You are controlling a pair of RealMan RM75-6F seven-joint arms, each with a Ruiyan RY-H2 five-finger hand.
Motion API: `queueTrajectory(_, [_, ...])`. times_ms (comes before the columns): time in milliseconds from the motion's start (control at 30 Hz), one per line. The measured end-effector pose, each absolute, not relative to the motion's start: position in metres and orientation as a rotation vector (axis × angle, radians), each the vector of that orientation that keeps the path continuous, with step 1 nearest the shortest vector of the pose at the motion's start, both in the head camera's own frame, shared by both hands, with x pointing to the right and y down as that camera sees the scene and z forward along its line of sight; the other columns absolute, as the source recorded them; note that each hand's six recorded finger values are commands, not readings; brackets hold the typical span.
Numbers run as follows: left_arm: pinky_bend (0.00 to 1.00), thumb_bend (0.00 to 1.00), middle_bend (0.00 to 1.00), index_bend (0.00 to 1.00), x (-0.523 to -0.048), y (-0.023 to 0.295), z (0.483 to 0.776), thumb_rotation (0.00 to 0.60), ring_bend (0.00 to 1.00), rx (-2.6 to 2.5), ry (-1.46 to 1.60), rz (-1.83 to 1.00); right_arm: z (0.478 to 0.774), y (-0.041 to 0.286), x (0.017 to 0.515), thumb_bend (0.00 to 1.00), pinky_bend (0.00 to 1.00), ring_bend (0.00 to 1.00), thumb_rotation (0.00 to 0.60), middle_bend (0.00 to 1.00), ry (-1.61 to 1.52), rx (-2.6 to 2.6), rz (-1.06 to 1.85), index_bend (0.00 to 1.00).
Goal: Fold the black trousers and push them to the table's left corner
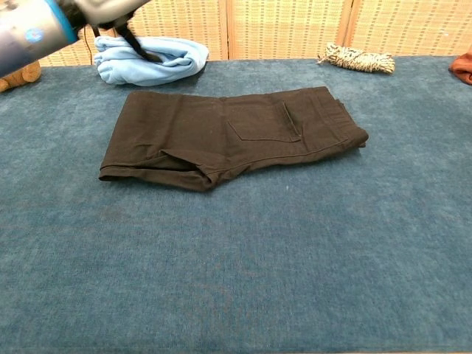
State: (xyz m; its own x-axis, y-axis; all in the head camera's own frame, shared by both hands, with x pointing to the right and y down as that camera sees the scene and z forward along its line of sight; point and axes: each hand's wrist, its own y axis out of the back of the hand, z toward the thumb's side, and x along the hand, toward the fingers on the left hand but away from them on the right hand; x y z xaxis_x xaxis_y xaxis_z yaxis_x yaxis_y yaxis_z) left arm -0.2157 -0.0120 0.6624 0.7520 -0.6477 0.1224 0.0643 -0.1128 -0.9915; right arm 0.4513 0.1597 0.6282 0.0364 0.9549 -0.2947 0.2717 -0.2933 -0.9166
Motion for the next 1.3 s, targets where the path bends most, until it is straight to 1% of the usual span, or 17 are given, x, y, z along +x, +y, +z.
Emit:
queueTrajectory(200, [0.24,0.08,0.00,0.00,-0.269,0.025,0.680,0.600,0.00,-1.656,0.389,-0.698,0.634,0.160,0.443,0.00,0.15,0.00,0.600,0.00,-1.225,-1.652,1.296,0.02])
queueTrajectory(333, [0.28,0.08,0.00,0.00,-0.300,0.041,0.688,0.600,0.00,-1.678,0.348,-0.752,0.637,0.161,0.439,0.00,0.15,0.00,0.600,0.00,-1.210,-1.660,1.296,0.02])
queueTrajectory(500, [0.30,0.08,0.00,0.00,-0.330,0.058,0.702,0.600,0.02,-1.696,0.282,-0.850,0.637,0.161,0.440,0.00,0.15,0.00,0.600,0.00,-1.211,-1.655,1.299,0.02])
queueTrajectory(633, [0.30,0.08,0.00,0.00,-0.346,0.068,0.714,0.600,0.04,-1.698,0.216,-0.919,0.636,0.161,0.444,0.00,0.15,0.00,0.600,0.00,-1.222,-1.646,1.310,0.02])
queueTrajectory(800, [0.30,0.07,0.00,0.01,-0.347,0.075,0.727,0.600,0.05,-1.699,0.143,-0.955,0.636,0.160,0.446,0.00,0.15,0.00,0.600,0.00,-1.230,-1.639,1.313,0.01])
queueTrajectory(900, [0.27,0.06,0.03,0.06,-0.338,0.076,0.731,0.600,0.07,-1.703,0.119,-0.946,0.636,0.160,0.447,0.00,0.15,0.00,0.600,0.00,-1.230,-1.636,1.316,0.01])
queueTrajectory(1033, [0.24,0.05,0.11,0.15,-0.328,0.078,0.736,0.600,0.11,-1.704,0.092,-0.932,0.635,0.160,0.450,0.00,0.15,0.00,0.600,0.00,-1.240,-1.628,1.323,0.01])
queueTrajectory(1200, [0.15,0.04,0.14,0.20,-0.308,0.078,0.744,0.600,0.15,-1.723,0.098,-0.917,0.632,0.158,0.457,0.00,0.15,0.00,0.600,0.00,-1.262,-1.612,1.327,0.01])
queueTrajectory(1300, [0.14,0.04,0.16,0.22,-0.300,0.077,0.745,0.600,0.17,-1.723,0.103,-0.907,0.631,0.158,0.458,0.00,0.15,0.00,0.600,0.00,-1.268,-1.609,1.326,0.01])
